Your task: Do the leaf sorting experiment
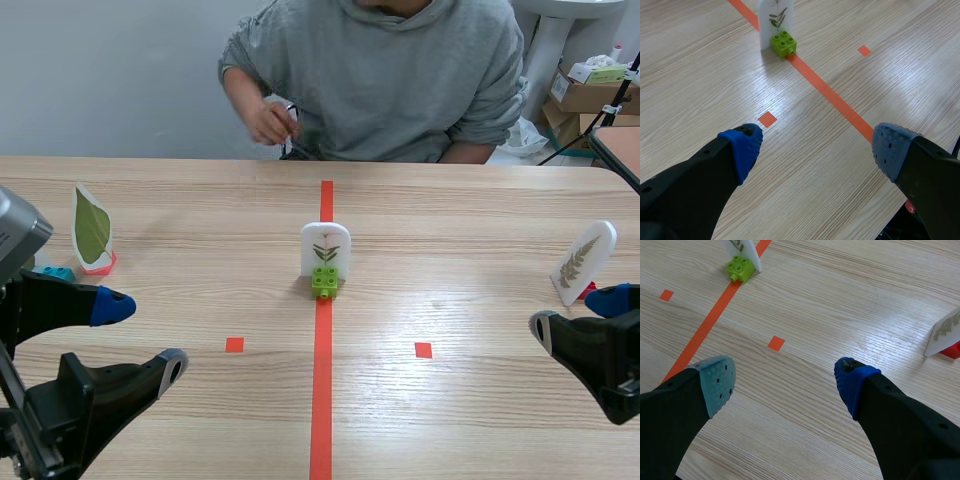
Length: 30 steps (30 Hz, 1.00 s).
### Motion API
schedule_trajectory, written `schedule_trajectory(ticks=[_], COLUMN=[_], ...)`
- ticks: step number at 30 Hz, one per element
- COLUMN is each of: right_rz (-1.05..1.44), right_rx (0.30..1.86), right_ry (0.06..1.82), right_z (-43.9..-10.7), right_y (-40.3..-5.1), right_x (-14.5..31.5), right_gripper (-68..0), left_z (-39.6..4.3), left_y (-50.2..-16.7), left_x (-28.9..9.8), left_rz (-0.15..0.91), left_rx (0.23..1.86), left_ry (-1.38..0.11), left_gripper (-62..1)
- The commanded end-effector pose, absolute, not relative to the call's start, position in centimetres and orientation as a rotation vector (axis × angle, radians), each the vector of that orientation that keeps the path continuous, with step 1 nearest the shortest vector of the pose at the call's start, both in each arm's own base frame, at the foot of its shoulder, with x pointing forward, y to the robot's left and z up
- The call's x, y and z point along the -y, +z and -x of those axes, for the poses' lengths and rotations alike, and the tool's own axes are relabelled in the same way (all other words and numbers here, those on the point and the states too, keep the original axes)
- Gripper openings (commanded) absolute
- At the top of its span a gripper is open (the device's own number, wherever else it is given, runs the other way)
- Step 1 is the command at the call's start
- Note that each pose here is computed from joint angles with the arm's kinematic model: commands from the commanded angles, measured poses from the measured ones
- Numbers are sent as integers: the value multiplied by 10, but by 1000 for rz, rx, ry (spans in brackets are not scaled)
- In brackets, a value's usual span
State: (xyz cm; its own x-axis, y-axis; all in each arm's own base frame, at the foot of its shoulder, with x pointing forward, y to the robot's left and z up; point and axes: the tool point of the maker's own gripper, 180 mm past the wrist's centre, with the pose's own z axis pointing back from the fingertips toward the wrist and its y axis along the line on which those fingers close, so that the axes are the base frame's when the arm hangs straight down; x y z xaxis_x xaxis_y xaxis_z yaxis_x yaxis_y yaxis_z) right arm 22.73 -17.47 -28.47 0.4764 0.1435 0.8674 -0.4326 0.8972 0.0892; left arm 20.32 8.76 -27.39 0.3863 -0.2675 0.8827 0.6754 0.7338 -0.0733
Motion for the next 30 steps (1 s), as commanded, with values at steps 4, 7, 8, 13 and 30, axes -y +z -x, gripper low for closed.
schedule_trajectory(ticks=[4,7,8,13,30], right_rz=[-320,-319,-319,-317,-273], right_rx=[1049,1049,1049,1047,1033], right_ry=[373,374,374,376,395], right_z=[-233,-233,-233,-233,-247], right_y=[-275,-275,-276,-276,-281], right_x=[173,173,173,173,185], right_gripper=[-264,-264,-264,-264,-264], left_z=[-206,-206,-206,-206,-206], left_y=[-267,-267,-267,-267,-270], left_x=[-86,-86,-86,-86,-87], left_rz=[476,476,476,476,475], left_rx=[1037,1037,1037,1037,1030], left_ry=[-622,-622,-622,-622,-615], left_gripper=[-131,-132,-132,-131,-131])
